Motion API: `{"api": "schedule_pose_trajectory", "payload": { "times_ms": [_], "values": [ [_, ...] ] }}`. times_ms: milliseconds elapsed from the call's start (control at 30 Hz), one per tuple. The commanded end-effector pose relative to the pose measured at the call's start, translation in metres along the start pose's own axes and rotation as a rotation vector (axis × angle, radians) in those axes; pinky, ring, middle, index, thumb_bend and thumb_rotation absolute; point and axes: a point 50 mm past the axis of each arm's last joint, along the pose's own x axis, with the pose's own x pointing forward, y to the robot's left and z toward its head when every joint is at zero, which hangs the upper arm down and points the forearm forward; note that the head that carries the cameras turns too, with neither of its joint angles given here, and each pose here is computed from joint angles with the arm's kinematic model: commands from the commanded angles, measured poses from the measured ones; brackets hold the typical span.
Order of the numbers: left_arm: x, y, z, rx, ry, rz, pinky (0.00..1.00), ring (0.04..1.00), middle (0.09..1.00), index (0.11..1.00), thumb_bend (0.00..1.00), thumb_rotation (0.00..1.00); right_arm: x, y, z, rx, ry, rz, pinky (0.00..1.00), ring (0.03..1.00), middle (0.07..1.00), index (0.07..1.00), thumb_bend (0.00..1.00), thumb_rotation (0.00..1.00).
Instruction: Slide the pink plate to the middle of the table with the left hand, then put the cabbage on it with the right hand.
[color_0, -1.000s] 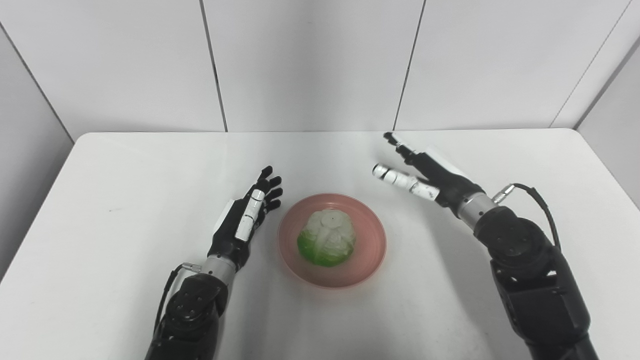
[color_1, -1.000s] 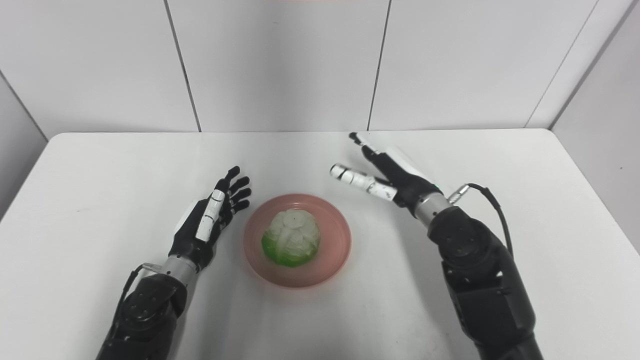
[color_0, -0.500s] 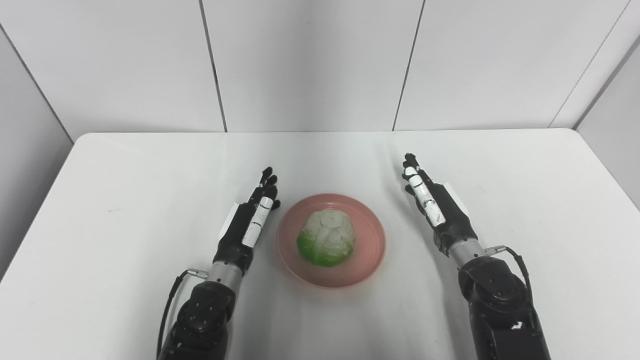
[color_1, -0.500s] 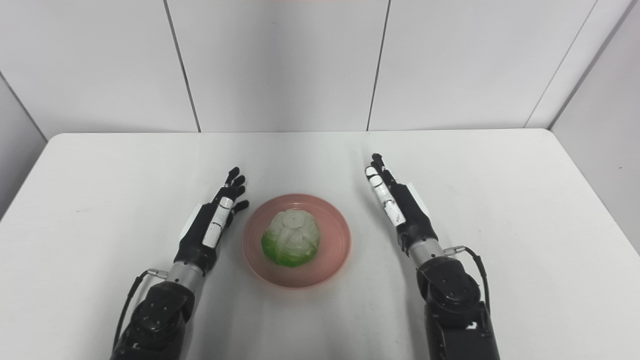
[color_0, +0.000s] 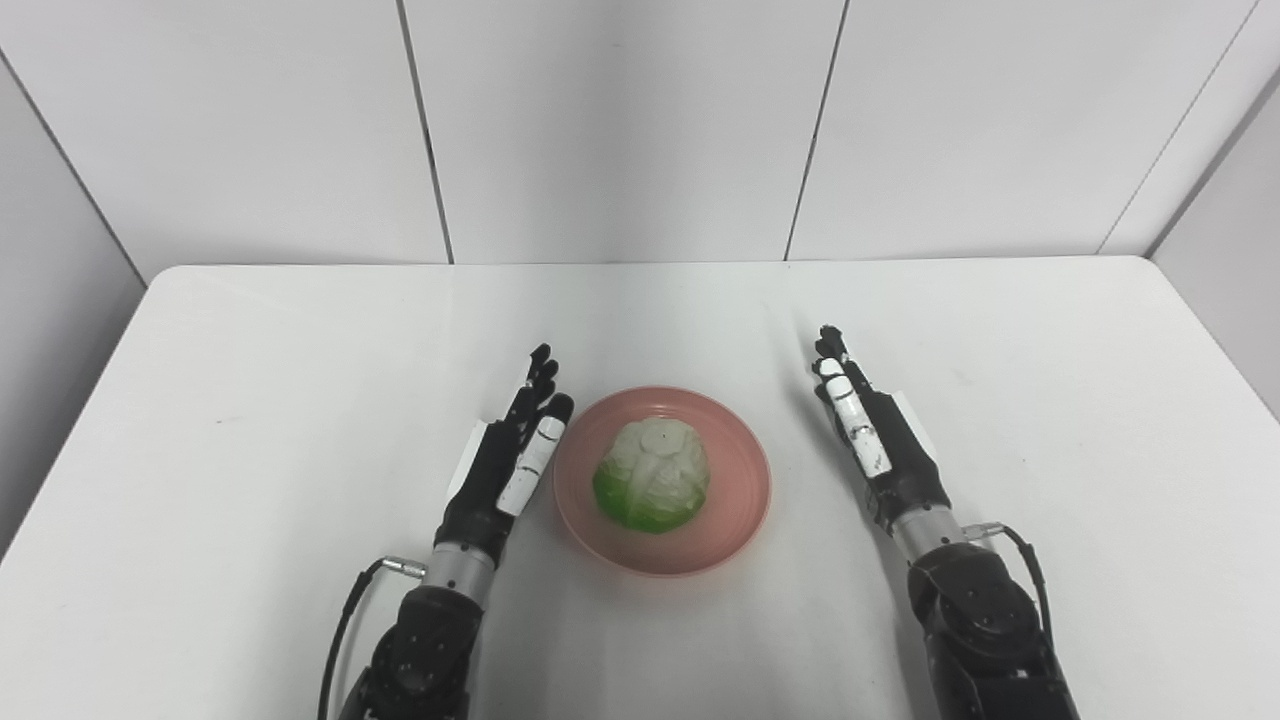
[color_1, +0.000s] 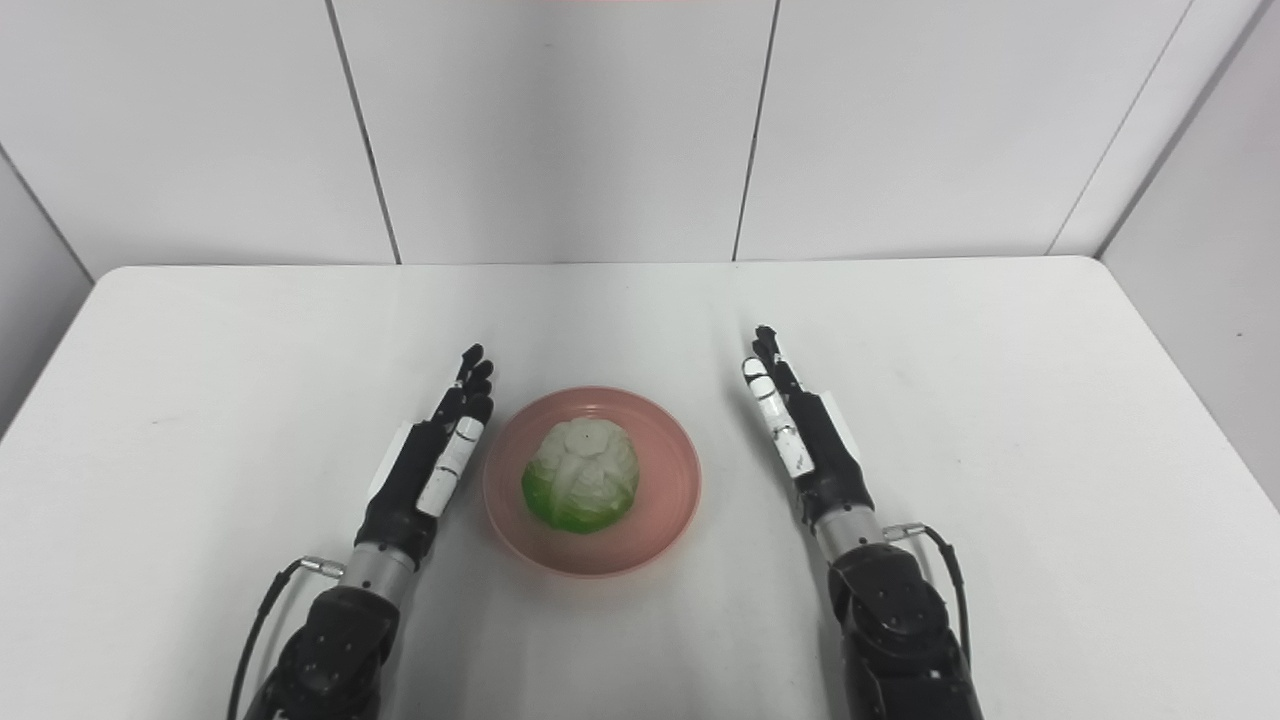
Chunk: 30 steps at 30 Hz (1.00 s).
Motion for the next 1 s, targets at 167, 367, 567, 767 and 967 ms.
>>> {"api": "schedule_pose_trajectory", "payload": {
  "times_ms": [167,367,567,767,967],
  "values": [
    [-0.001,0.000,-0.012,0.014,0.014,0.018,0.93,0.954,0.975,0.987,0.74,1.00,0.002,0.001,-0.001,-0.016,-0.023,0.022,0.99,0.988,0.999,1.000,0.42,1.00],
    [0.003,0.001,-0.017,0.031,-0.009,0.013,0.92,0.955,0.979,0.989,0.73,1.00,0.001,0.002,-0.001,-0.053,-0.028,0.030,0.97,0.970,0.980,0.978,0.38,1.00],
    [0.005,0.001,-0.018,0.062,-0.016,0.017,0.92,0.952,0.974,0.985,0.72,1.00,0.001,0.003,-0.002,-0.068,-0.021,0.036,0.96,0.965,0.977,0.978,0.37,1.00],
    [0.007,0.000,-0.021,0.069,-0.009,0.001,0.93,0.958,0.976,0.988,0.72,1.00,0.002,0.003,-0.002,-0.064,-0.016,0.047,0.96,0.967,0.982,0.986,0.37,1.00],
    [0.009,0.000,-0.021,0.069,-0.007,0.008,0.93,0.959,0.975,0.987,0.70,1.00,0.001,0.003,-0.004,-0.077,-0.021,0.050,0.95,0.959,0.974,0.975,0.37,1.00]
  ]
}}
